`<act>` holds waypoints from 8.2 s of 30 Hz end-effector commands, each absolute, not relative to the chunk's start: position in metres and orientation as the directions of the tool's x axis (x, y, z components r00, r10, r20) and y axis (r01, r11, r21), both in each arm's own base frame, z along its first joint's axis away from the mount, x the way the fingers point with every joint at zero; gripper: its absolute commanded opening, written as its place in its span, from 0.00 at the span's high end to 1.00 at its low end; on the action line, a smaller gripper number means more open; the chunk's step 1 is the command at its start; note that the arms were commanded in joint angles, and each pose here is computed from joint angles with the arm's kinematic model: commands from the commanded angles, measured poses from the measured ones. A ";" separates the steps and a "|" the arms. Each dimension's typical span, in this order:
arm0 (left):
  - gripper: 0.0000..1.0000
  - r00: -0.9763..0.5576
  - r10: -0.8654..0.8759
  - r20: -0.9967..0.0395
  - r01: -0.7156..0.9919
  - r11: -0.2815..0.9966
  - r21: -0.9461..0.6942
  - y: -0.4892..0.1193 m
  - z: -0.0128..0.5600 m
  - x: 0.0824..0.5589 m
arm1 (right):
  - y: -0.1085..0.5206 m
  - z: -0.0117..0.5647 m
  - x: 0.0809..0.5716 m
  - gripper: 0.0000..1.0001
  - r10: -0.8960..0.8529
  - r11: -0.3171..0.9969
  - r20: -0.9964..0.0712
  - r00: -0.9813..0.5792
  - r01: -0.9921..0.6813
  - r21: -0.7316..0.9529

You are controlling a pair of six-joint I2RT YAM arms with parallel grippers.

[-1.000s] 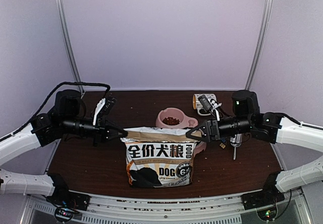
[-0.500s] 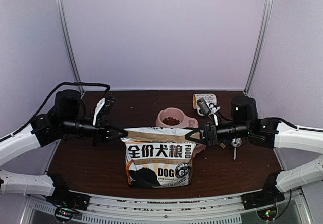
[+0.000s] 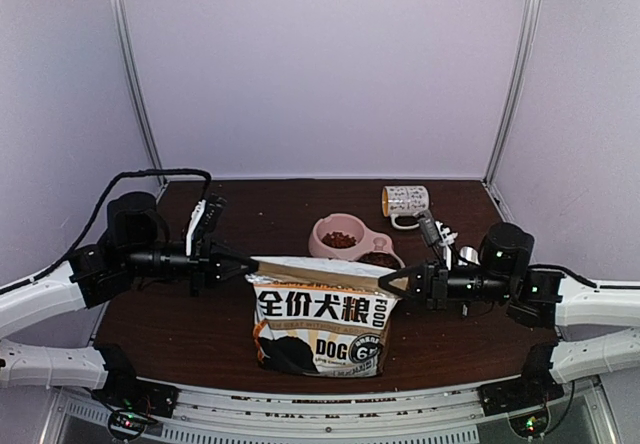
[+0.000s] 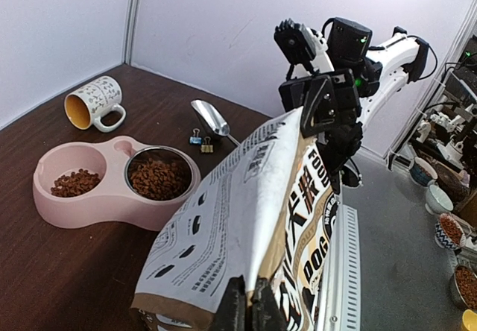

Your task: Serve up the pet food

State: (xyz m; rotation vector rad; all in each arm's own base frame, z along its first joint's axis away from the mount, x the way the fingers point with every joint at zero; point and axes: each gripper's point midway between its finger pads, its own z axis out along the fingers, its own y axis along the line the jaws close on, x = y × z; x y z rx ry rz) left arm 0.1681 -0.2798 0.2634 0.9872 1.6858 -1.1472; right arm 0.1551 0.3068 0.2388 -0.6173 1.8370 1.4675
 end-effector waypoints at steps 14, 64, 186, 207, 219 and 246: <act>1.00 -0.323 0.168 -0.931 0.910 0.326 -0.257 -0.266 0.286 0.191 | 0.304 0.307 0.168 0.32 -0.253 0.350 -0.861 -0.441 -0.871 0.344; 0.55 -0.286 0.286 -0.915 0.952 0.196 -0.236 -0.284 0.279 0.179 | 0.423 0.249 0.187 0.78 -0.613 0.156 -0.726 -0.313 -0.948 0.277; 0.58 -0.521 0.276 -0.808 0.843 0.313 -0.437 -0.289 0.275 0.201 | 0.340 0.233 0.167 1.00 -0.692 0.288 -0.593 -0.411 -0.911 0.294; 0.80 -0.516 0.308 -0.799 0.856 0.215 -0.470 -0.287 0.254 0.176 | 0.340 0.236 0.169 1.00 -0.686 0.290 -0.601 -0.410 -0.912 0.291; 1.00 -0.445 0.313 -0.839 0.893 0.227 -0.389 -0.281 0.259 0.175 | 0.314 0.228 0.174 0.94 -0.688 0.374 -0.570 -0.449 -0.893 0.252; 1.00 -0.293 0.328 -0.898 0.946 0.233 -0.223 -0.275 0.286 0.186 | 0.260 0.260 0.224 0.38 -0.229 0.637 -0.772 -0.594 -0.691 0.342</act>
